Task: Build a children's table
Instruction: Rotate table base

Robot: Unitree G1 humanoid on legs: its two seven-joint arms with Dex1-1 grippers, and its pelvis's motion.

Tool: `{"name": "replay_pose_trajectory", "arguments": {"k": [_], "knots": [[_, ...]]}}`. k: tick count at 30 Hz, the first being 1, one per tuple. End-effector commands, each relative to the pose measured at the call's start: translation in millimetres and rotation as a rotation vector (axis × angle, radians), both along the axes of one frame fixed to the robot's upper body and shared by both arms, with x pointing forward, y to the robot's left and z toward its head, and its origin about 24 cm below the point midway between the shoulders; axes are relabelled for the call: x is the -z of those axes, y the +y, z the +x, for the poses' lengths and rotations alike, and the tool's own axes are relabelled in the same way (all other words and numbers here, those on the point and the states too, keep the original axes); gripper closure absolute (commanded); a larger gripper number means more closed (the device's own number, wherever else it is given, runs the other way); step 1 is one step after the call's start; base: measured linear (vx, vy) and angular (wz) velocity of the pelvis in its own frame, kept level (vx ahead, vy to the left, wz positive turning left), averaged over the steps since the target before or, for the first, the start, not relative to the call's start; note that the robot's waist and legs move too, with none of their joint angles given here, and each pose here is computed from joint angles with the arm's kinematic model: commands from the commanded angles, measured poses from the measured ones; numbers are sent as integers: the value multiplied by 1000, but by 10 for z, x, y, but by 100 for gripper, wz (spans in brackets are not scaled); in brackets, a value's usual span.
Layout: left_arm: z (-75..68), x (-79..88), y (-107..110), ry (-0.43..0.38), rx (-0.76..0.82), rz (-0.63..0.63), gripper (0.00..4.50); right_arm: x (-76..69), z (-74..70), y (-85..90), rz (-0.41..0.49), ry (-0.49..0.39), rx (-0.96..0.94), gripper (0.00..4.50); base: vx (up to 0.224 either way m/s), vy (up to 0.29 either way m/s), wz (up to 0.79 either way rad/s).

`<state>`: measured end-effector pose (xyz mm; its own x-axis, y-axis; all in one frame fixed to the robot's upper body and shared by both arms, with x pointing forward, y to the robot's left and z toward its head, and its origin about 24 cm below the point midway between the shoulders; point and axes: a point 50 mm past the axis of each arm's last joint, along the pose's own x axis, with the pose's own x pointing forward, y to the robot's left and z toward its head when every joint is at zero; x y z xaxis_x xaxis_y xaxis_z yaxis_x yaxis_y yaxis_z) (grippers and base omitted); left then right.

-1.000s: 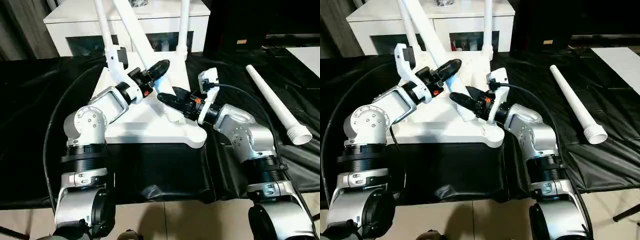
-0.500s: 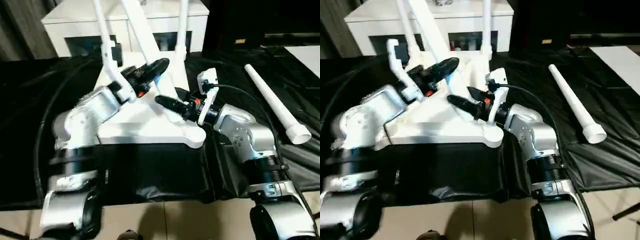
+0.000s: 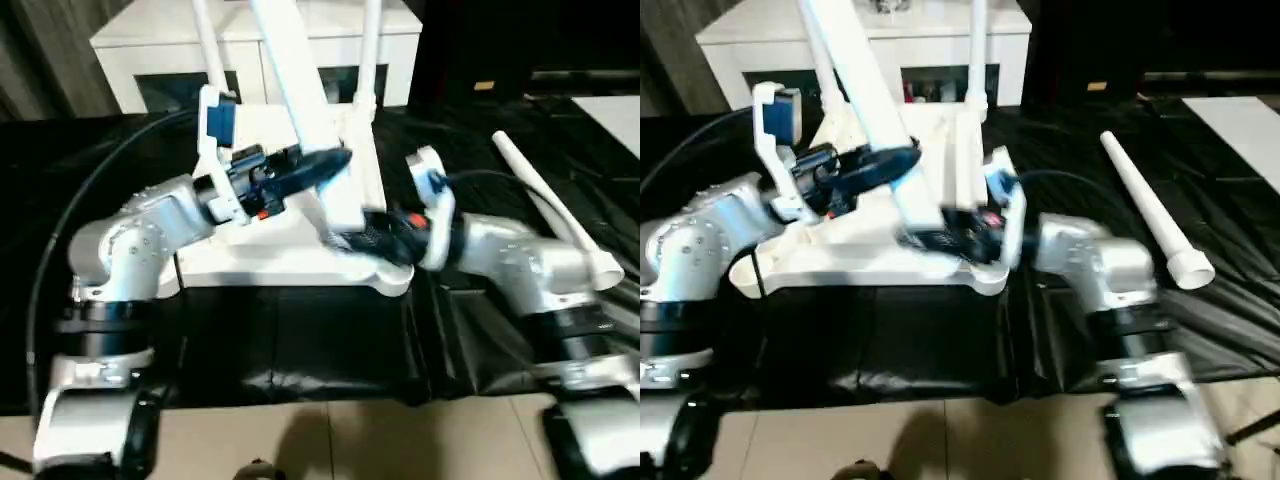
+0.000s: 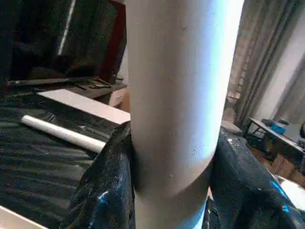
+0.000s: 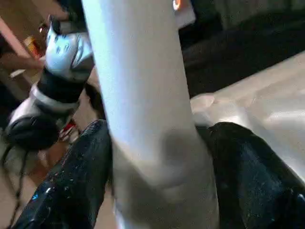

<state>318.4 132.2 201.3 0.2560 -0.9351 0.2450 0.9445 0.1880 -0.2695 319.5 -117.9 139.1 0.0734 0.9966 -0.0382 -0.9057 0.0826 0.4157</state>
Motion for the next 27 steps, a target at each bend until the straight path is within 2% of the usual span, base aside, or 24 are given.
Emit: {"name": "replay_pose_trajectory", "arguments": {"k": [1,4,5,12,18,19,21,24,27], "knots": [[-41,-93,-14,-48,40,-10,260,-1,-12,25,-19,12,-26,142,0,0,0],[-32,-91,-17,-52,26,-5,260,14,-6,45,-29,15,-31,156,0,0,0],[-28,-92,-18,-52,23,-6,260,19,-6,53,-30,15,-33,175,0,0,0],[-9,-86,-29,-49,14,-13,260,35,-35,92,-23,16,-51,187,0,0,0],[24,-108,-15,-55,-24,-36,260,6,32,110,-18,-37,32,187,0,0,0],[74,-90,-8,-62,-90,-17,225,-8,75,119,-19,-70,91,187,0,0,0],[142,-80,2,-58,-172,-26,190,-12,142,131,-48,-119,190,189,0,0,0],[244,-108,16,-41,-322,-41,168,18,201,151,-108,-177,310,192,0,0,0],[307,-80,-14,-40,-448,3,141,57,257,173,-164,-222,439,192,0,0,0]]}}
